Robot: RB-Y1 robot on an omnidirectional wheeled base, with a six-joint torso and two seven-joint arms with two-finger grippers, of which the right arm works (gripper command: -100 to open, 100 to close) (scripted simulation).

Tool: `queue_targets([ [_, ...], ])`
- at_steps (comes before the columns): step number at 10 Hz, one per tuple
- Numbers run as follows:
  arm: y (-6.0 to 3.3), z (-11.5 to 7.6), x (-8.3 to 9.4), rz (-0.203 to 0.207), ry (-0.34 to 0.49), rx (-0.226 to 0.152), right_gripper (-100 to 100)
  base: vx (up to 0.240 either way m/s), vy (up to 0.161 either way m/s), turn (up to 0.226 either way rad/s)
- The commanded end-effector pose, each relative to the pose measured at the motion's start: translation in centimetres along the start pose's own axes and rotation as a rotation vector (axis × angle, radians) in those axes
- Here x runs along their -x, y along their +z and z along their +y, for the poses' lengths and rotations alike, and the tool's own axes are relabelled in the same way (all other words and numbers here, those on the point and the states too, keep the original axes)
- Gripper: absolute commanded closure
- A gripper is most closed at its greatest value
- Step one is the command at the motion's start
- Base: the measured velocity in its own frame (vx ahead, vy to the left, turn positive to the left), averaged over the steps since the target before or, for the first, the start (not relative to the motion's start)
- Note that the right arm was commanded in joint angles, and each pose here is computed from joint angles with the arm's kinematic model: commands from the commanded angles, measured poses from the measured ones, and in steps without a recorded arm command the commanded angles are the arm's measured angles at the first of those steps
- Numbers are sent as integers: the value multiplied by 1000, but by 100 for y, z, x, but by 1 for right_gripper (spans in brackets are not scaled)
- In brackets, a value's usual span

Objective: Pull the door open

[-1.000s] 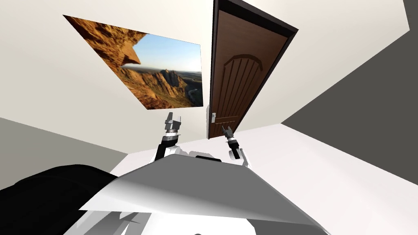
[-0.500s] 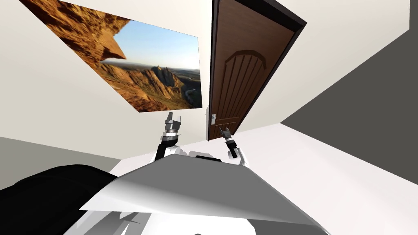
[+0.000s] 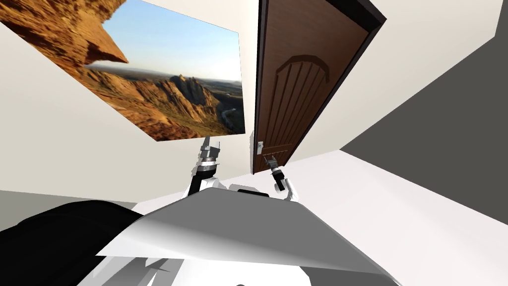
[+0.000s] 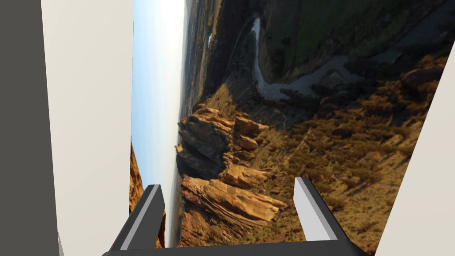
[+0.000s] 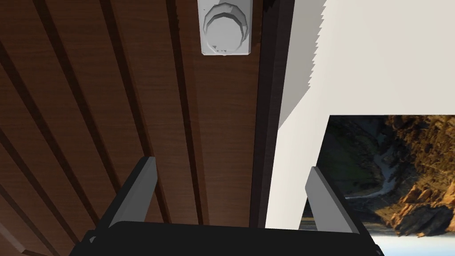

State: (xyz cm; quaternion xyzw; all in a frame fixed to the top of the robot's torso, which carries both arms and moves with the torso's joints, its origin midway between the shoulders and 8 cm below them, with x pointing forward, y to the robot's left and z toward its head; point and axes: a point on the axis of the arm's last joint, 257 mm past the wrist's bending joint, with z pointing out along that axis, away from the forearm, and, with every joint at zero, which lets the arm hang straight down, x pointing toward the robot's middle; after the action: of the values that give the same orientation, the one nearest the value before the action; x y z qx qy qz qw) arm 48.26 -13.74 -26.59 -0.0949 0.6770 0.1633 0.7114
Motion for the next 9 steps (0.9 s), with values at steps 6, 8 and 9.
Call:
queue_targets([
  [6, 93, -72, -285, 61, -86, 2, -100, 106, 19, -9],
  [8, 112, -191, -299, 65, -97, -16, -100, -47, 33, 77],
  [9, 137, -323, -312, 70, -108, -37, -100, -50, 30, 117],
])
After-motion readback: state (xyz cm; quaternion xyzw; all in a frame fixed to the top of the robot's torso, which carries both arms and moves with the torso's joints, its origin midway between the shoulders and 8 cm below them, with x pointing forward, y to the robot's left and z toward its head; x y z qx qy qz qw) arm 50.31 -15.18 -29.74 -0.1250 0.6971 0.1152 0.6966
